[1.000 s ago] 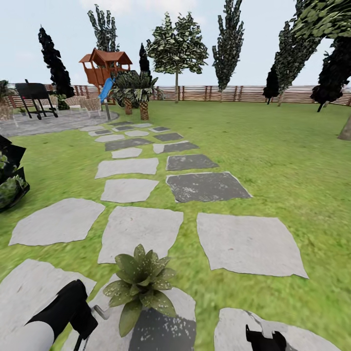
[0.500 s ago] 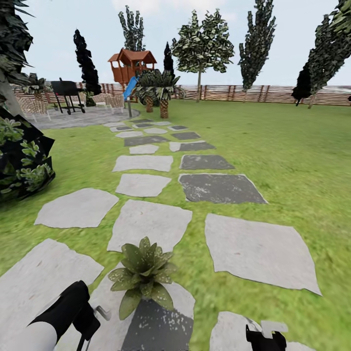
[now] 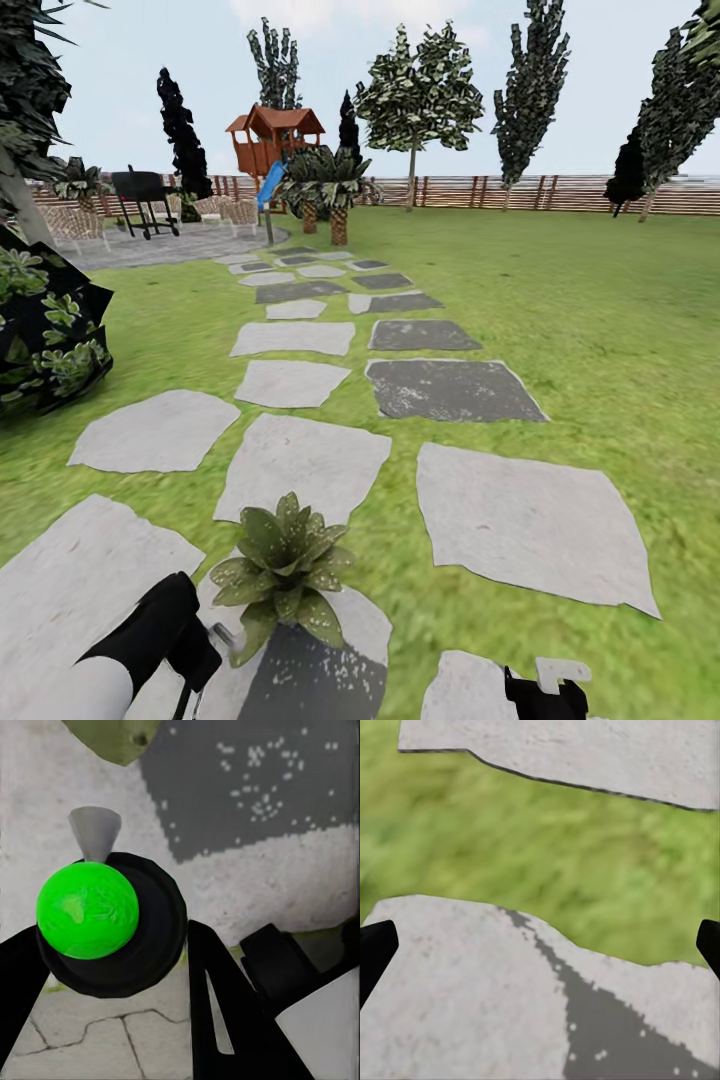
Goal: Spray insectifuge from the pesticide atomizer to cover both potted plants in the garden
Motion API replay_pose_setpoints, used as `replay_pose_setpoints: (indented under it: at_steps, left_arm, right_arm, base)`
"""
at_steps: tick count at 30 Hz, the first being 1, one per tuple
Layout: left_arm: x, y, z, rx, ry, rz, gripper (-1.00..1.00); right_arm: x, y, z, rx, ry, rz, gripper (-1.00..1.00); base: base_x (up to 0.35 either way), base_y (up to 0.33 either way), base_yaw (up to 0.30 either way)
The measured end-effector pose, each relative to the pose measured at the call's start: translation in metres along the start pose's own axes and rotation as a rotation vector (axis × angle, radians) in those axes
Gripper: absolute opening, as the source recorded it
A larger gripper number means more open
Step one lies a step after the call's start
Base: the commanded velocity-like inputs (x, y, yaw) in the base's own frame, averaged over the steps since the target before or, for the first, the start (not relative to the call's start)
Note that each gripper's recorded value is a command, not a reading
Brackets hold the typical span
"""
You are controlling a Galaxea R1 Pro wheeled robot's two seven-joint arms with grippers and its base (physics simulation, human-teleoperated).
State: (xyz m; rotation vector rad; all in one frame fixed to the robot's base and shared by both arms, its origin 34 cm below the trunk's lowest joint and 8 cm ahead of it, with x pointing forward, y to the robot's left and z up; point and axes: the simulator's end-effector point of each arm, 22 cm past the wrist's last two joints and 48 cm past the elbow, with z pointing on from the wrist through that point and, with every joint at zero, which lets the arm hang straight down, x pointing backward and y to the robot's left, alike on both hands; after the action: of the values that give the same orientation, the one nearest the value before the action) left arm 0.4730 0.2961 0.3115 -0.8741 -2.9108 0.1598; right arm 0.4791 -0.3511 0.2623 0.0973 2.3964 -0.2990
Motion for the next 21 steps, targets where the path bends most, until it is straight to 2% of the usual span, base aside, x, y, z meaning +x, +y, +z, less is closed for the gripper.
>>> replay_pose_setpoints:
  at_steps: [4, 9, 15, 21]
  left_arm:
    - [-0.013, -0.01, -0.002, 0.012, -0.01, 0.017, -1.0]
    - [0.0, -0.021, 0.0, 0.081, 0.011, 0.023, -1.0]
    - [0.016, -0.011, 0.002, 0.076, 0.035, 0.017, -1.0]
    - [0.007, -0.014, -0.001, 0.075, 0.019, 0.021, -1.0]
  right_arm:
    - [0.0, 0.0, 0.0, 0.0, 0.0, 0.0, 1.0]
    - [0.0, -0.001, 0.0, 0.001, 0.0, -0.001, 1.0]
    - [-0.001, -0.011, 0.001, 0.013, -0.002, -0.007, 1.0]
    - [-0.001, -0.013, 0.002, 0.015, -0.001, -0.008, 1.0]
  base:
    - [0.002, -0.001, 0.0]
    - [0.0, 0.0, 0.0]
    - [0.0, 0.0, 0.0]
    - [-0.053, -0.032, 0.0]
